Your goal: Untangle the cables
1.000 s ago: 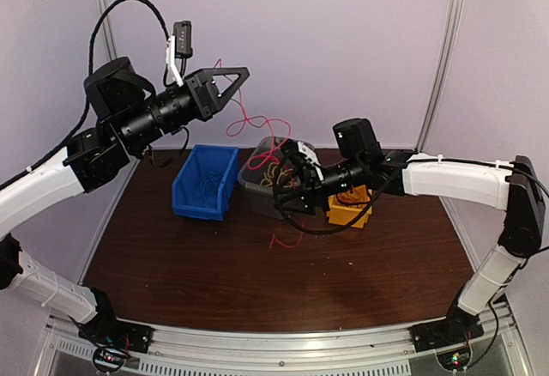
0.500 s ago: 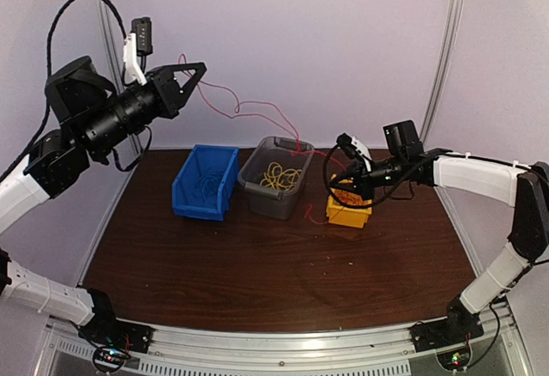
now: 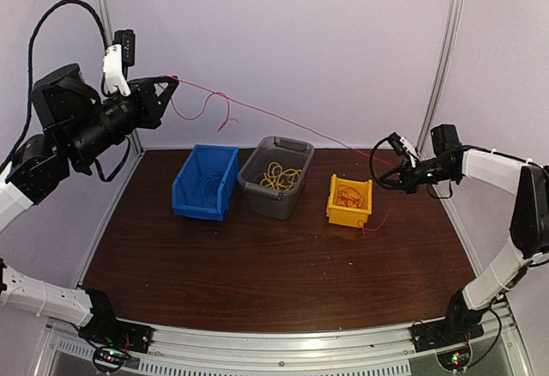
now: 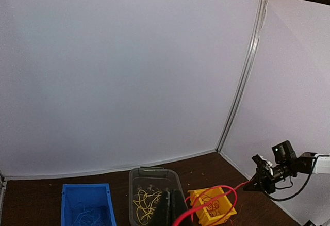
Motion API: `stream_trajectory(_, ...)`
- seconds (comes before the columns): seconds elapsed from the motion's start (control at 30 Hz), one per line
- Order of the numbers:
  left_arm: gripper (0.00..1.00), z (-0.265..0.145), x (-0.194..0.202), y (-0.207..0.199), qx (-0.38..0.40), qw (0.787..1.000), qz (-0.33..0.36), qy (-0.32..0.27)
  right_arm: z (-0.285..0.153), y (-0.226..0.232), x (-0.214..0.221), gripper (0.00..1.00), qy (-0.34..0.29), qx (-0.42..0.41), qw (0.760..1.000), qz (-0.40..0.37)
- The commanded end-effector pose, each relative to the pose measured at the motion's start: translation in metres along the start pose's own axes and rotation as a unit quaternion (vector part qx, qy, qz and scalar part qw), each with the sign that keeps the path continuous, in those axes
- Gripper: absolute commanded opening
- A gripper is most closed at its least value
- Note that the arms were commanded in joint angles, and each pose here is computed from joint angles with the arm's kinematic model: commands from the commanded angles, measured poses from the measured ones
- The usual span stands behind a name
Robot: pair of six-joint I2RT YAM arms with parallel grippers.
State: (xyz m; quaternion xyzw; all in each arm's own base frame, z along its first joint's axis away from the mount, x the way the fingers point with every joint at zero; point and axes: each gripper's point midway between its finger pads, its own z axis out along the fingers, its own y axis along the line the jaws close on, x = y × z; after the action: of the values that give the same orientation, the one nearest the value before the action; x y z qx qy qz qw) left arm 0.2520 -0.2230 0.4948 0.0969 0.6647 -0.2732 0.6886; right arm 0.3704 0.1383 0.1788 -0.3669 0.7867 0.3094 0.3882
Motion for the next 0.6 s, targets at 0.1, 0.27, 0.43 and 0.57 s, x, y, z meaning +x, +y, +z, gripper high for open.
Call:
stream_trajectory(0.1,0.00,-0.003,0.004,0.014,-0.035,0.999,0.017,0.007,-0.038,-0.005,-0.037,0.00,-0.035,0.000,0.999,-0.014)
stream_trajectory(0.27,0.00,0.036,0.055,-0.023,0.040,0.997,0.006,0.058,-0.063,0.020,-0.098,0.00,-0.091,-0.014,0.995,-0.048)
stream_trajectory(0.43,0.00,0.082,0.089,-0.061,0.108,0.992,-0.015,0.063,-0.068,0.021,-0.137,0.00,-0.120,-0.008,0.991,-0.057)
stream_trajectory(0.57,0.00,0.119,0.107,-0.084,0.135,0.988,-0.010,0.071,-0.060,0.018,-0.158,0.00,-0.139,-0.016,0.989,-0.050)
